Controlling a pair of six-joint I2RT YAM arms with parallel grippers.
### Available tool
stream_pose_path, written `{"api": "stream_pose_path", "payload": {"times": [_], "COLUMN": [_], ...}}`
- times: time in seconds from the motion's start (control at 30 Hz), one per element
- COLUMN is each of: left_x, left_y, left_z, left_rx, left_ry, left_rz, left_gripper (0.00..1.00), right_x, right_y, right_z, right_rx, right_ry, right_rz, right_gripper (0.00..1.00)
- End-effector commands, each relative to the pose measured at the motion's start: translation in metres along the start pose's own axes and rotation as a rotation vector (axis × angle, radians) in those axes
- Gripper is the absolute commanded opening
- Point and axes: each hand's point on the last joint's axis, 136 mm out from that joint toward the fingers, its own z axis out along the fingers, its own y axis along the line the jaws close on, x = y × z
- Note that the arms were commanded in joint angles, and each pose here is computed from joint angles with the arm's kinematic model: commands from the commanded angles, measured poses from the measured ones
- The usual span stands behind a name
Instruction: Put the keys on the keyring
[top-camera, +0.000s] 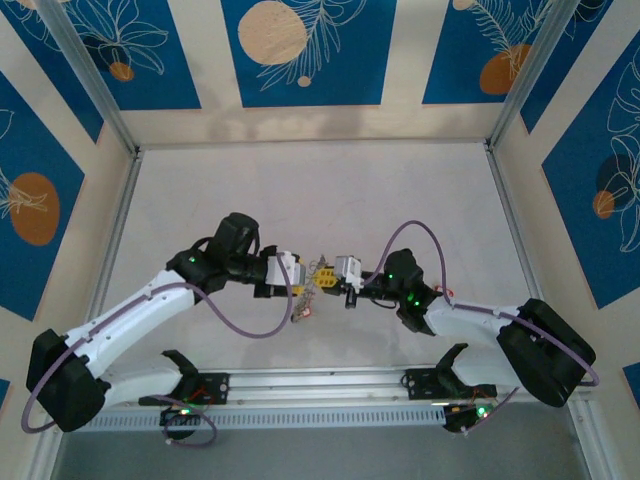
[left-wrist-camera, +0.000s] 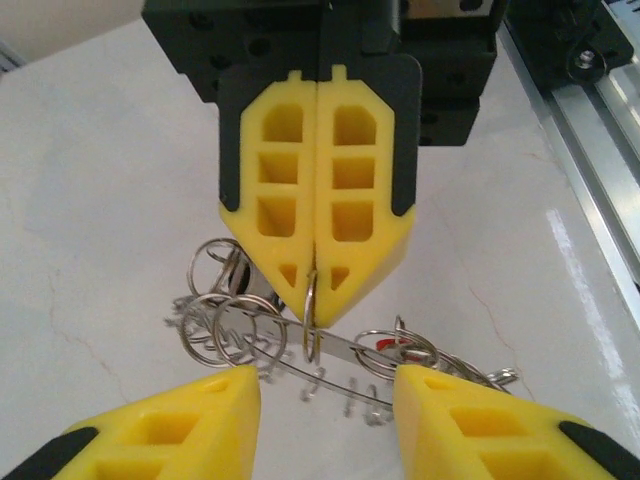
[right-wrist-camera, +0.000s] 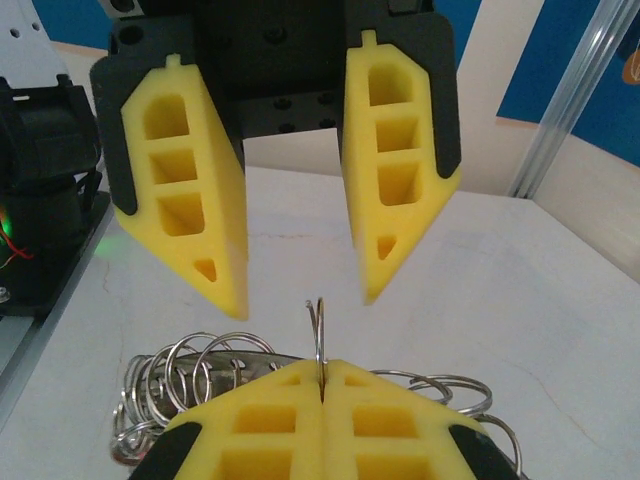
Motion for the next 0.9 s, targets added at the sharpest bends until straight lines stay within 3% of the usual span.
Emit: {"api": "stream_pose_path", "payload": {"times": [0.0,0.23,0.57,0.87], "left_x": [-0.012,-0.015,-0.028,-0.033], "left_y": [0.002,0.001,0.011,0.029], "left_z": [-0.002,0.001,-0.007,-0.001], "left_rx": [-0.012,0.004,-0.046,-0.161], "left_ry": [-0.064,-0.089,-0.129,-0.236], "left_rz": [0.019,0.024,-0.019,-0.207], "left_gripper": [0.36,0.28,0.36,0.41], "right_x": [-0.022,-0.022,-0.016,-0.02], "right_y": [-0.001,-0.001,-0.039,-0.088], "right_z": [-0.003,-0.003,-0.015,-0.041], "right_rx": [-0.002,0.001,0.181,0.35], "right_ry": [-0.082,-0.087,-0.069,-0.098], "right_rz": [-0.039,-0.031,0.097,0.147], "right_gripper": [0.0,0.0,0.0,0.0]}}
